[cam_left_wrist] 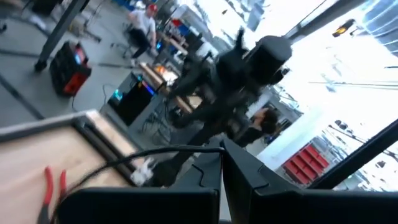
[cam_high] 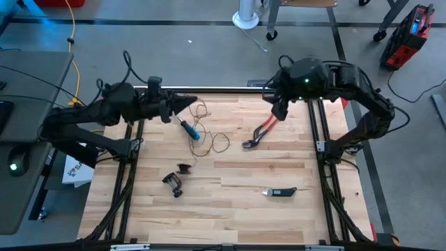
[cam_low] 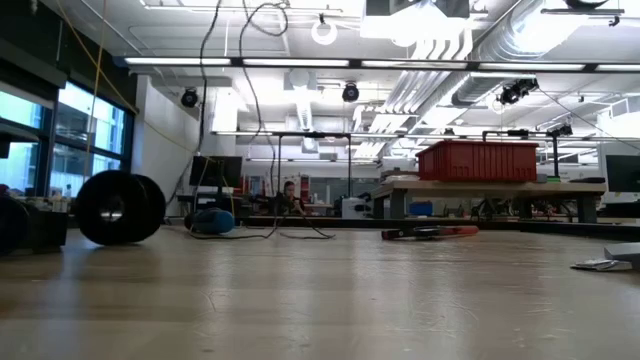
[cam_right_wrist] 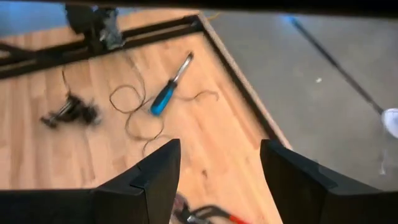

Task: Coil cords
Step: Uncoil the black wire from the black spool

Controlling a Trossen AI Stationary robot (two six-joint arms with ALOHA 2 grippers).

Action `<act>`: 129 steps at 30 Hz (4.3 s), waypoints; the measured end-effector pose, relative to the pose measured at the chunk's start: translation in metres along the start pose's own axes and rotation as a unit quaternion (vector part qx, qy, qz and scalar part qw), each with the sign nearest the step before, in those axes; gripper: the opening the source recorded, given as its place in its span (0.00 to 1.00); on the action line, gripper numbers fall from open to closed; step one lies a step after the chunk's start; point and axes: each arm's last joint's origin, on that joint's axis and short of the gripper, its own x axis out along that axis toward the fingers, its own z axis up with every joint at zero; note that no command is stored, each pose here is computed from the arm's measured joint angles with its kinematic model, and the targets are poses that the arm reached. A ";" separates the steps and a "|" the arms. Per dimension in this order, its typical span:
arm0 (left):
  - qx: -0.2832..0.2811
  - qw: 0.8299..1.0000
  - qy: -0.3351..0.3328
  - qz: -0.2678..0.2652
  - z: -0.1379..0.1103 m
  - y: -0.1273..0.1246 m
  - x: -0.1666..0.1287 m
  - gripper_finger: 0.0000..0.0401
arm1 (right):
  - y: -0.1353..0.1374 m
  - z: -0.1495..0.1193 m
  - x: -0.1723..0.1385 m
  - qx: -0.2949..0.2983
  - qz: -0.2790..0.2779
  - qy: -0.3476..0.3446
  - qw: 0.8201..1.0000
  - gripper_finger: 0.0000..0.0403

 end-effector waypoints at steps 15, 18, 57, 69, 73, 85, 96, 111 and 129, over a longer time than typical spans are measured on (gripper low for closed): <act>0.094 0.994 0.037 -0.038 0.029 -0.041 0.050 0.00 | 0.048 -0.099 0.102 0.050 0.081 0.077 0.992 0.54; 0.095 0.993 0.046 -0.043 0.026 -0.044 0.064 0.00 | 0.060 -0.124 0.117 0.093 0.116 0.060 0.987 0.54; 0.125 0.989 -0.012 -0.073 0.058 -0.057 0.095 0.00 | 0.173 -0.134 0.307 0.194 0.045 -0.101 0.975 0.48; 0.129 0.989 -0.011 -0.072 0.059 -0.057 0.094 0.00 | 0.168 -0.133 0.309 0.189 0.021 -0.098 0.977 0.42; 0.129 0.989 -0.011 -0.072 0.059 -0.057 0.094 0.00 | 0.167 -0.132 0.310 0.191 0.023 -0.103 0.976 0.42; 0.128 0.989 -0.016 -0.073 0.061 -0.057 0.092 0.00 | 0.157 -0.134 0.317 0.209 0.025 -0.077 0.975 0.02; 0.178 0.983 -0.039 -0.006 0.084 -0.057 0.051 0.13 | 0.140 -0.104 0.259 0.138 0.053 -0.071 0.987 0.00; 0.177 0.984 -0.028 0.015 0.100 -0.061 -0.004 0.55 | 0.086 -0.054 0.136 0.093 0.108 -0.186 0.972 0.00; 0.198 0.940 0.149 0.235 0.031 0.002 0.023 0.55 | 0.039 -0.036 0.010 0.111 0.129 -0.351 0.921 0.00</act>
